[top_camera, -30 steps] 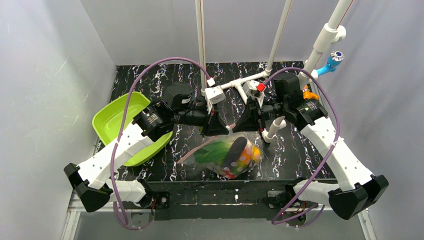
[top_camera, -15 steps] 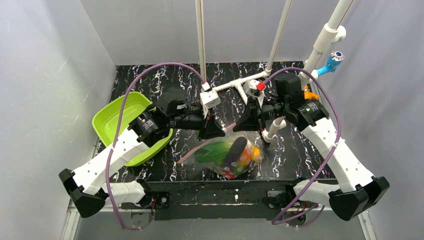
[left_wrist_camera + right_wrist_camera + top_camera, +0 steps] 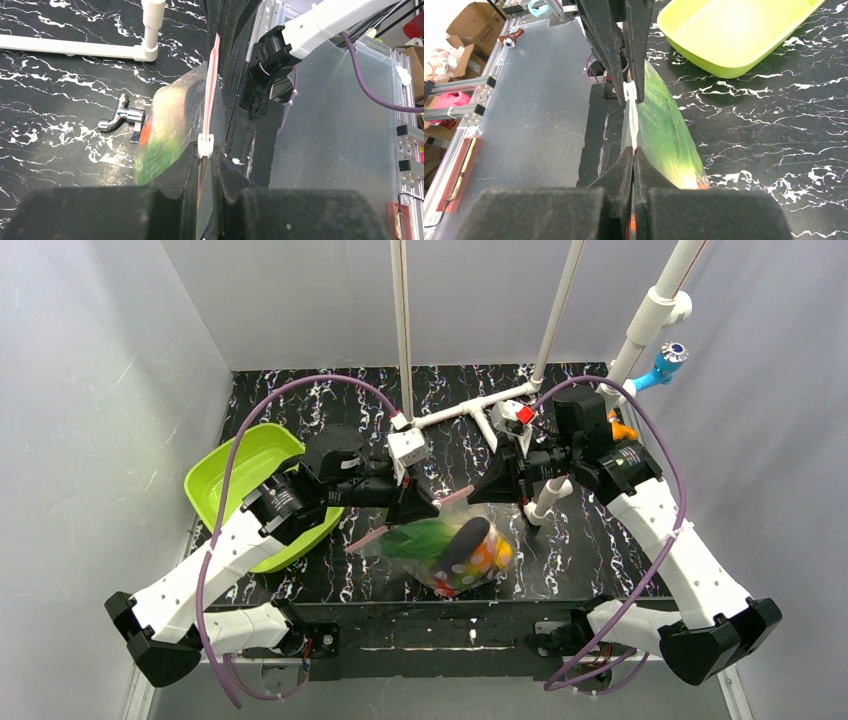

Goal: Open the zip-top bag and remove the fake food
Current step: Unzip the zipper food storage bag at the center of the board.

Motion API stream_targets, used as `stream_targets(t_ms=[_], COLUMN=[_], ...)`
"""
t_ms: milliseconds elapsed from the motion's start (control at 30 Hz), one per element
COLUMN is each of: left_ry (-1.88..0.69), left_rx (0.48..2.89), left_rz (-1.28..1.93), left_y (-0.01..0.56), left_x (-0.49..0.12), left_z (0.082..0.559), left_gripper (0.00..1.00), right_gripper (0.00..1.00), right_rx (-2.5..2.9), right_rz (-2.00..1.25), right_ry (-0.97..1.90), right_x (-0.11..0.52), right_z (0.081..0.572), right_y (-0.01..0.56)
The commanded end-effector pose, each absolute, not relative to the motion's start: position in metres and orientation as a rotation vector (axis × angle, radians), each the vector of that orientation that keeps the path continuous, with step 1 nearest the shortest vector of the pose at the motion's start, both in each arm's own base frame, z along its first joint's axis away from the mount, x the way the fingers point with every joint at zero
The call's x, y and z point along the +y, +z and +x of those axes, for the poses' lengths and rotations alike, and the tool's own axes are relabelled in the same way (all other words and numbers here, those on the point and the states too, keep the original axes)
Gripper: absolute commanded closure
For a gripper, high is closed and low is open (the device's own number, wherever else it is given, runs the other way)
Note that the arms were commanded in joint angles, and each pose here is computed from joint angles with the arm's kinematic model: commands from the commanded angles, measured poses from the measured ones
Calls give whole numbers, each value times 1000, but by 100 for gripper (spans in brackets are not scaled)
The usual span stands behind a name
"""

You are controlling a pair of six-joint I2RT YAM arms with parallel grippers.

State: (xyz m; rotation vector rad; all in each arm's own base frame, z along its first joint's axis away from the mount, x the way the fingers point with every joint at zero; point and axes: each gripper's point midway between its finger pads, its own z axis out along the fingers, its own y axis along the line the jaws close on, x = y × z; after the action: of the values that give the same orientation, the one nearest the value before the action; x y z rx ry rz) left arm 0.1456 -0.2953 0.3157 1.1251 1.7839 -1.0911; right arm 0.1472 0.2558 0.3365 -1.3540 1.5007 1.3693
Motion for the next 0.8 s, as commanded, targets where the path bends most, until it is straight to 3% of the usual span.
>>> stream_targets(t_ms=[0, 600, 767], left_ry=[-1033, -987, -1070], left_rx=[1804, 1813, 1782], left_rz=[1126, 1163, 1191], left_y=[313, 305, 312], left_x=[-277, -268, -282], left_z=[140, 137, 135], left_gripper=[100, 100, 100], right_gripper=[99, 99, 49], right_rx=[1430, 1394, 1363], right_rz=[-1370, -1404, -1435], right_ry=[1350, 1327, 1341], right_x=[248, 239, 238], right_z=[139, 129, 122], right_y=[348, 342, 344])
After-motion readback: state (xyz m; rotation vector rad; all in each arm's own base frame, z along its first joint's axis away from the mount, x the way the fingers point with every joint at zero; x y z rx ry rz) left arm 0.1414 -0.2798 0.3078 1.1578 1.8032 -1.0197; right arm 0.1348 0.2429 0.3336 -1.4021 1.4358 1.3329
